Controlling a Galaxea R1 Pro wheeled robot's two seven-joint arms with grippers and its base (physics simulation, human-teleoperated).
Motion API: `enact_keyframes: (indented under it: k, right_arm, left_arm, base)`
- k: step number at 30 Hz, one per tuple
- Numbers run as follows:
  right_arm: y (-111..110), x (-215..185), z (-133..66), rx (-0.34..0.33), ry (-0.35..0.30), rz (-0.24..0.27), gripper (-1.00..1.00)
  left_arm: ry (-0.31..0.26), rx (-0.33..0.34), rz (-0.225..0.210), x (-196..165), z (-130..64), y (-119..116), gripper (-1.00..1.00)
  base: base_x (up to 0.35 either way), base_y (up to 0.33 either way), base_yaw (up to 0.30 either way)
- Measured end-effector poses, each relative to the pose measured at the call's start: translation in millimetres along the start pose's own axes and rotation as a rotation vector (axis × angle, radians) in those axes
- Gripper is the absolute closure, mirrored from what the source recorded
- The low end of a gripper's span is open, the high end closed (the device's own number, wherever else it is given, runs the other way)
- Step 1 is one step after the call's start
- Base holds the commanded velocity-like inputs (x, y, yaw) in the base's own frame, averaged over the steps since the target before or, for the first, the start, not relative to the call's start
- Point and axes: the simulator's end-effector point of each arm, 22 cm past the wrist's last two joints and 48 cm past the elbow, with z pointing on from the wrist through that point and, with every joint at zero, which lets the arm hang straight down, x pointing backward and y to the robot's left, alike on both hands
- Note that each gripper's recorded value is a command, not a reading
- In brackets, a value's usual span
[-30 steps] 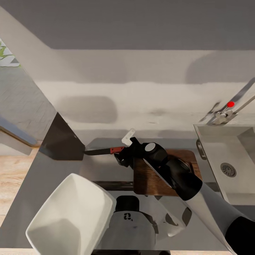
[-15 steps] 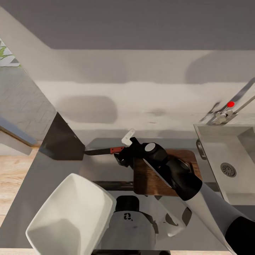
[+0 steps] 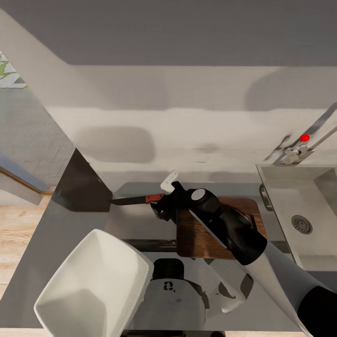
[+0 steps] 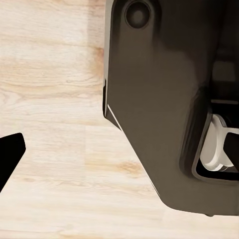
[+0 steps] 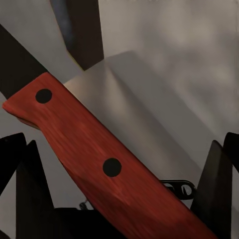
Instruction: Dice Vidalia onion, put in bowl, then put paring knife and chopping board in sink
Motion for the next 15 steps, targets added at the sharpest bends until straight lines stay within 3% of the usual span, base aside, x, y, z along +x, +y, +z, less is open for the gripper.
enact_keyframes:
  k: [3, 4, 15]
  right_arm:
    - [0.2, 0.0, 0.0, 0.0, 0.001, 0.0, -1.0]
    - [0.3, 0.0, 0.1, 0.0, 0.001, -0.001, 1.0]
    - [0.9, -0.3, 0.3, -0.001, 0.001, -0.001, 1.0]
  left_arm:
    - [-0.001, 0.0, 0.0, -0.5, 0.0, 0.0, -1.0]
    - [-0.001, 0.0, 0.0, -0.6, 0.0, 0.0, -1.0]
    - [-0.002, 0.0, 0.0, -0.7, 0.0, 0.0, -1.0]
  base:
    - [0.0, 0.0, 0.0]
    - [0.0, 0.0, 0.0]
    - [0.0, 0.0, 0.0]
